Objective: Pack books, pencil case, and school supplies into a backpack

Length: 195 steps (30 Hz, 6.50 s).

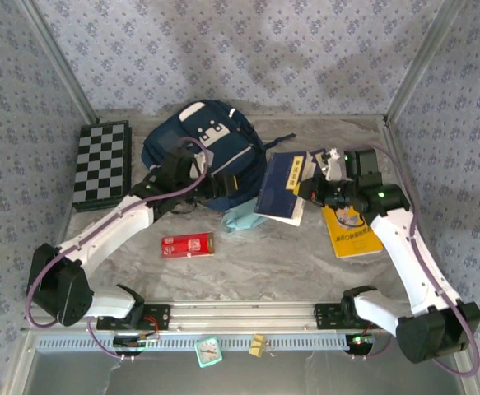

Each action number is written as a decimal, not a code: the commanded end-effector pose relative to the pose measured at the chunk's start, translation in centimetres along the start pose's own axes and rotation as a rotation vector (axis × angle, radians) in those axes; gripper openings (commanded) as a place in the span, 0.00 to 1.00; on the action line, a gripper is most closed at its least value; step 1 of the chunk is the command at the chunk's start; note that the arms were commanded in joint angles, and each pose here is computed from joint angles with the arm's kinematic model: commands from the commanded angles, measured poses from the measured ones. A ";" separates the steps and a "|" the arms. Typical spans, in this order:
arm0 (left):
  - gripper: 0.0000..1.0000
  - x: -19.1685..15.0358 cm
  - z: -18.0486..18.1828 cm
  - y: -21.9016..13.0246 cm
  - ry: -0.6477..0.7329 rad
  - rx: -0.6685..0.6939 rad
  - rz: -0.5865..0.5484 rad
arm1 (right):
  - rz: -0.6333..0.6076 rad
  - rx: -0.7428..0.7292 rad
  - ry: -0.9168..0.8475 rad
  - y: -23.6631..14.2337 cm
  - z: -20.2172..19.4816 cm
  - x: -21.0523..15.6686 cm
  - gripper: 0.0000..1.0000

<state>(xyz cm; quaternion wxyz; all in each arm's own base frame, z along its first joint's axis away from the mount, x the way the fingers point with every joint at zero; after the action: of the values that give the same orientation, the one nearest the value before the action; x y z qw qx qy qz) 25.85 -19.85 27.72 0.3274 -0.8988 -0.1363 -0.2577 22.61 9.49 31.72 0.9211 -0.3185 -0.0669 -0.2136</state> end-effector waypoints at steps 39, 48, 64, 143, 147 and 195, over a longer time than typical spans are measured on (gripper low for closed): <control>0.25 3.8 -4.9 1.4 0.115 -0.323 -0.084 | 0.124 0.322 -0.134 5.2 2.0 4.7 0.00; 0.02 4.3 -4.8 1.2 0.076 -0.290 -0.123 | 0.100 0.218 -0.089 5.3 0.1 4.6 0.69; 0.00 5.0 -6.5 1.5 0.020 -0.352 -0.201 | 0.161 0.526 0.001 8.8 2.8 3.6 0.88; 0.67 7.2 11.1 17.7 0.858 0.471 0.408 | -0.056 -0.044 0.229 3.1 -7.2 6.4 0.02; 0.35 7.3 10.4 17.2 0.885 0.446 0.408 | -0.062 -0.031 0.229 3.1 -7.1 6.5 0.02; 0.00 18.7 -4.2 0.0 1.014 0.611 -0.129 | 0.170 0.142 0.120 17.3 1.5 7.9 0.02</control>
<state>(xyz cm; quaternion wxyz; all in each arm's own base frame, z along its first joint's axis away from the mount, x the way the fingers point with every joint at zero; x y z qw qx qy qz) 39.49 -20.79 35.57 0.6193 -0.5388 -0.0120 -0.5710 35.01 18.39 24.61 0.9491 -0.2738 0.0286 -0.1531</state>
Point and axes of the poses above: each hand's point on the last joint's axis, 136 mm out from that joint toward the fingers, its own y axis out along the fingers, its own z axis along the line the jaws close on, x = y × z, the point moved 10 cm from there along -y, back along the fingers, and after that the axes turned 11 degrees about y, right-handed, at the moved point
